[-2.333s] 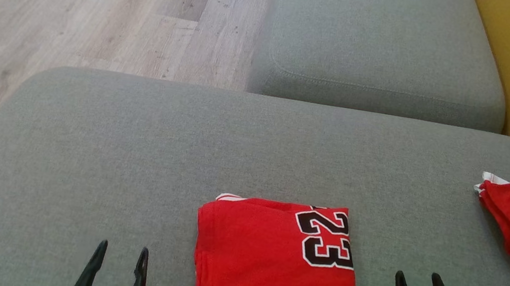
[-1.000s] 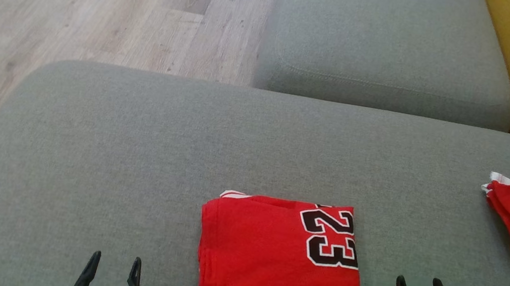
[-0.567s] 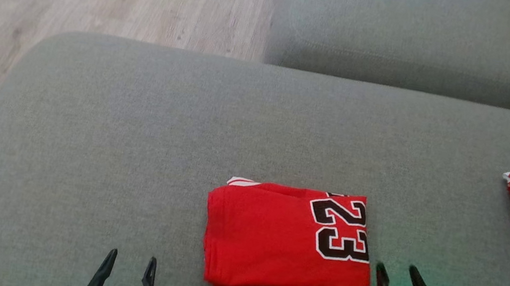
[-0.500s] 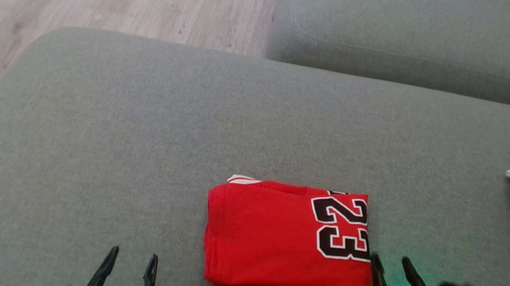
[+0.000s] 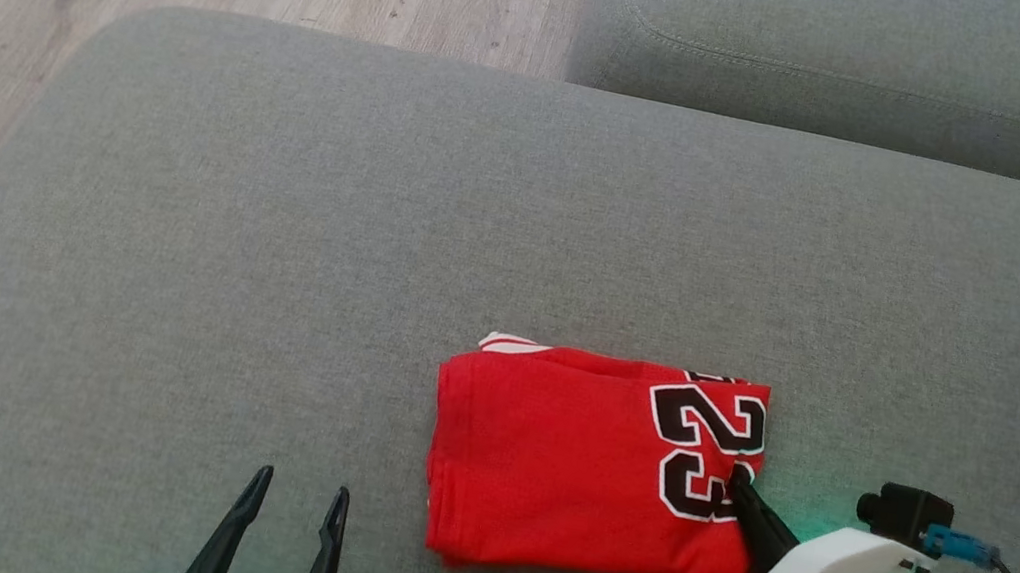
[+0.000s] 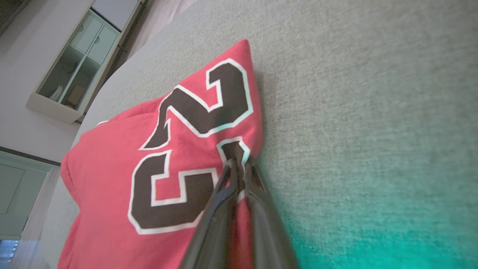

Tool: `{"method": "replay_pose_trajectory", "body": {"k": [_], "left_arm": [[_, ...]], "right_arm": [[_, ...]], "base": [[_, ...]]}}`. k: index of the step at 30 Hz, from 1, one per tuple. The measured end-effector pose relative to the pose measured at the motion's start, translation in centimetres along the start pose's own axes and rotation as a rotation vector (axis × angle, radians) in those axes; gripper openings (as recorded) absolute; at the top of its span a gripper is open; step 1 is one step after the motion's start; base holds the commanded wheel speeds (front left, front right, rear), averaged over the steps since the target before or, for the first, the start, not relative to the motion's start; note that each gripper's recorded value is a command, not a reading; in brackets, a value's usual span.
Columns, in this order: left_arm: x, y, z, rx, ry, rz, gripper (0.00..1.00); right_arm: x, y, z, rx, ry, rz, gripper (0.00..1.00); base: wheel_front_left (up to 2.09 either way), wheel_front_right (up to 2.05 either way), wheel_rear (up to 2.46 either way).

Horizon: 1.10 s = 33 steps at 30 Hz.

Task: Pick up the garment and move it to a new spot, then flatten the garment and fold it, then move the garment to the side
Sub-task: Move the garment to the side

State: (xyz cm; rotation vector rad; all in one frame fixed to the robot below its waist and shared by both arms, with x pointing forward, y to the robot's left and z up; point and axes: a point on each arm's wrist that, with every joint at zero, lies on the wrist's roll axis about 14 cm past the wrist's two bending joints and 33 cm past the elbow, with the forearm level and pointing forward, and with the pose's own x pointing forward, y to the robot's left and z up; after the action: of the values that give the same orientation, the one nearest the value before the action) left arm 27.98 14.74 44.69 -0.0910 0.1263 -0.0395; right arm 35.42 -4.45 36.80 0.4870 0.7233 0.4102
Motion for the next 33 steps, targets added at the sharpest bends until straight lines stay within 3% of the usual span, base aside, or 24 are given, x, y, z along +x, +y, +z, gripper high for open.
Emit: {"method": "replay_pose_trajectory", "body": {"k": [7,13,14,19,24,33], "left_arm": [[0.9,-0.3,0.5,-0.018,-0.009,-0.004,1.00],[3.6,-1.4,1.7,-0.027,-0.035,-0.051,1.00],[3.6,-1.4,1.7,-0.027,-0.035,-0.051,1.00],[6.2,-2.7,1.9,-0.036,-0.035,-0.103,1.00],[8.4,-4.0,1.0,-0.042,-0.008,-0.157,1.00],[10.8,-5.3,-0.4,-0.054,0.025,-0.208,1.00]], "right_arm": [[-0.2,-1.8,2.2,-0.056,-0.051,-0.021,0.00],[-1.5,-5.9,10.4,-0.204,-0.195,-0.103,0.00],[-1.5,-5.9,10.4,-0.204,-0.195,-0.103,0.00],[-4.4,-10.6,17.5,-0.339,-0.277,-0.230,0.00],[-7.5,-13.2,23.0,-0.437,-0.323,-0.338,0.00],[-13.8,-17.3,27.1,-0.465,-0.310,-0.574,0.00]], "base": [[0.00,0.00,0.00],[0.00,0.00,0.00],[0.00,0.00,0.00],[0.00,0.00,0.00],[0.00,0.00,0.00],[0.00,0.00,0.00]]}}
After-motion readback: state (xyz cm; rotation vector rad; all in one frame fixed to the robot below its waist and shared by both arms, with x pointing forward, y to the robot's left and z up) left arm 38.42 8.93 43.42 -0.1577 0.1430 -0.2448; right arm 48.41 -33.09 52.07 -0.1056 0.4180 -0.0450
